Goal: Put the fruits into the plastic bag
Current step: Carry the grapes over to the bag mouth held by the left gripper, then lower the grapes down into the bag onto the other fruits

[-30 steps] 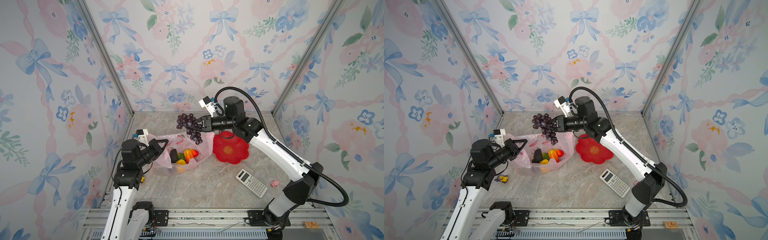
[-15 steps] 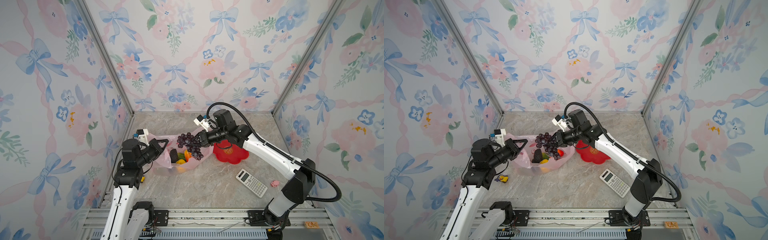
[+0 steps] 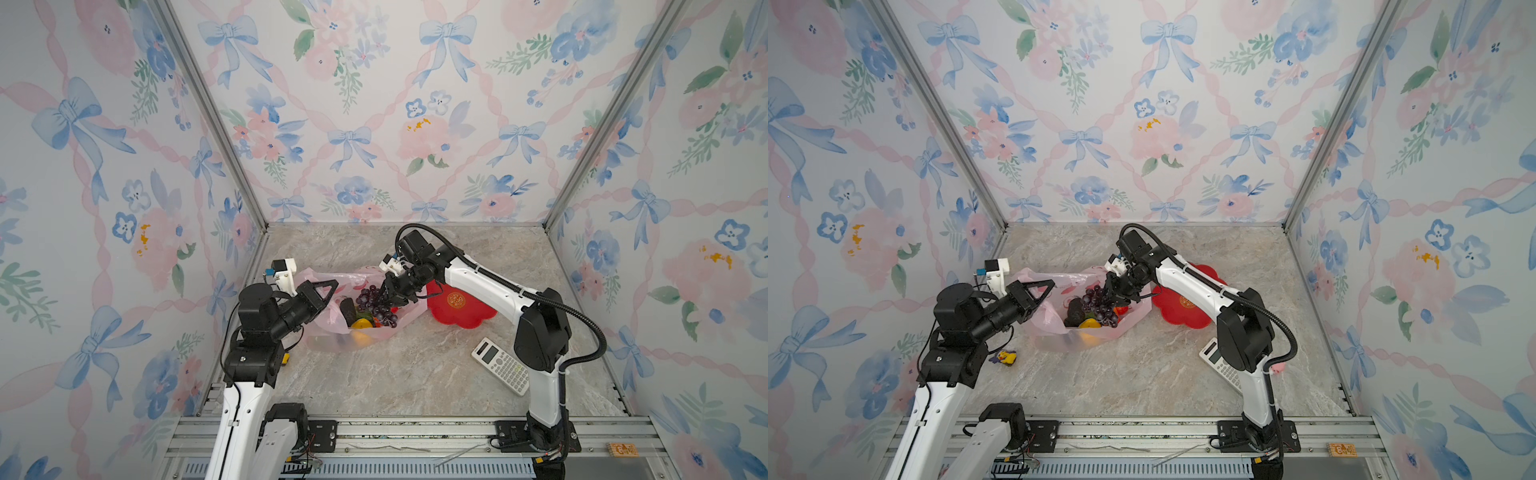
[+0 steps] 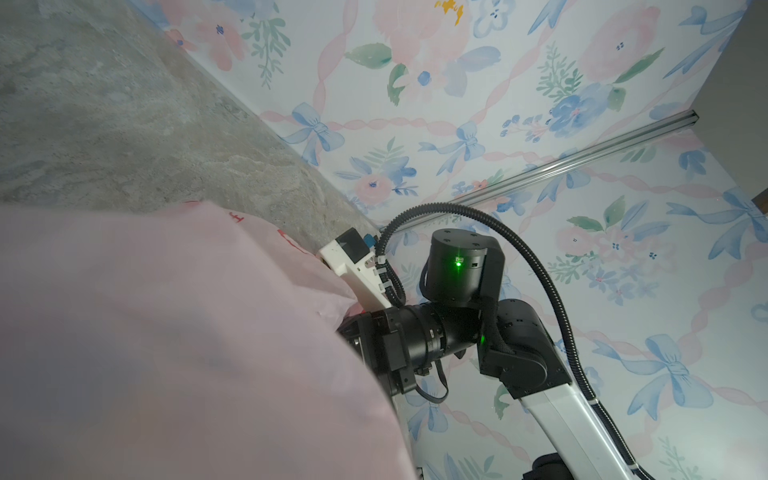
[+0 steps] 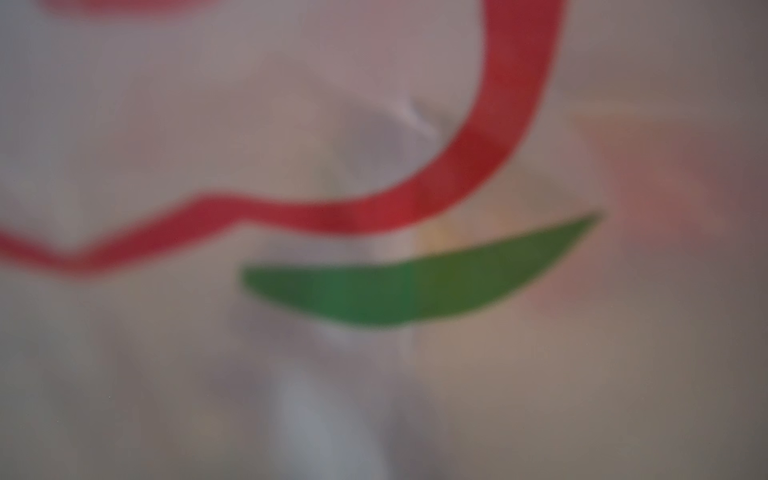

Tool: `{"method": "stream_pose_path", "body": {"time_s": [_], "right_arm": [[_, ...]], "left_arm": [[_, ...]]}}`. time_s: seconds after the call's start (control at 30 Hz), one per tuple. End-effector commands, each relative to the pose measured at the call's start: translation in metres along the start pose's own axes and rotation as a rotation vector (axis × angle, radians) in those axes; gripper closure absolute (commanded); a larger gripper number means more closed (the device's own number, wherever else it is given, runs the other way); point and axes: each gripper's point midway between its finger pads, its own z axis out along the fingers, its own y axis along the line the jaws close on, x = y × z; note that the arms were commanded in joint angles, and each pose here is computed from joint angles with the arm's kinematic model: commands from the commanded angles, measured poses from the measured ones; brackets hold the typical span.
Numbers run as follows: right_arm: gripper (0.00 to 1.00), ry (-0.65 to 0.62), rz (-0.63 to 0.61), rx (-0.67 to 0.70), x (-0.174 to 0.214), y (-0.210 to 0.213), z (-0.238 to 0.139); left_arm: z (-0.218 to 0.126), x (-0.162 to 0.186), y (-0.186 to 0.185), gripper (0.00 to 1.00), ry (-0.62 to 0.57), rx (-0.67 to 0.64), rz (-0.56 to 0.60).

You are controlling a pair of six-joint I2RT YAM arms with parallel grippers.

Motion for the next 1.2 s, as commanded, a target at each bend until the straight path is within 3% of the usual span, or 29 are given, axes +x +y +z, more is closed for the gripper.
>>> {"method": "stream_pose_path", "body": {"time_s": [0.0,0.27,0.83,1.1,1.17], "right_arm": [[0.79,-0.065,0.082,-0.044,-0.021,0.017,-0.001],[0.75,-0.17,0.243,-0.089,-0.052,0.01,0.019],[0.61,-0.111,0.189,0.073,-0.036,-0.025,0.047],[0.38,-0.13,0.065,0.095,-0.036,-0.009,0.034],[0.26,-0.136,0.023,0.115,-0.036,-0.004,0.029]], "left_arm": [[-0.003,0.009,-0.005,1.0,0.025,0.033,0.028],[-0.002,0.022,0.007,1.0,0.039,0.02,-0.004],[0.005,0.011,0.014,1.0,0.005,-0.001,-0.051],[0.008,0.008,0.017,1.0,-0.011,-0.009,-0.071],[0.008,0.008,0.018,1.0,-0.012,-0.01,-0.074]]}}
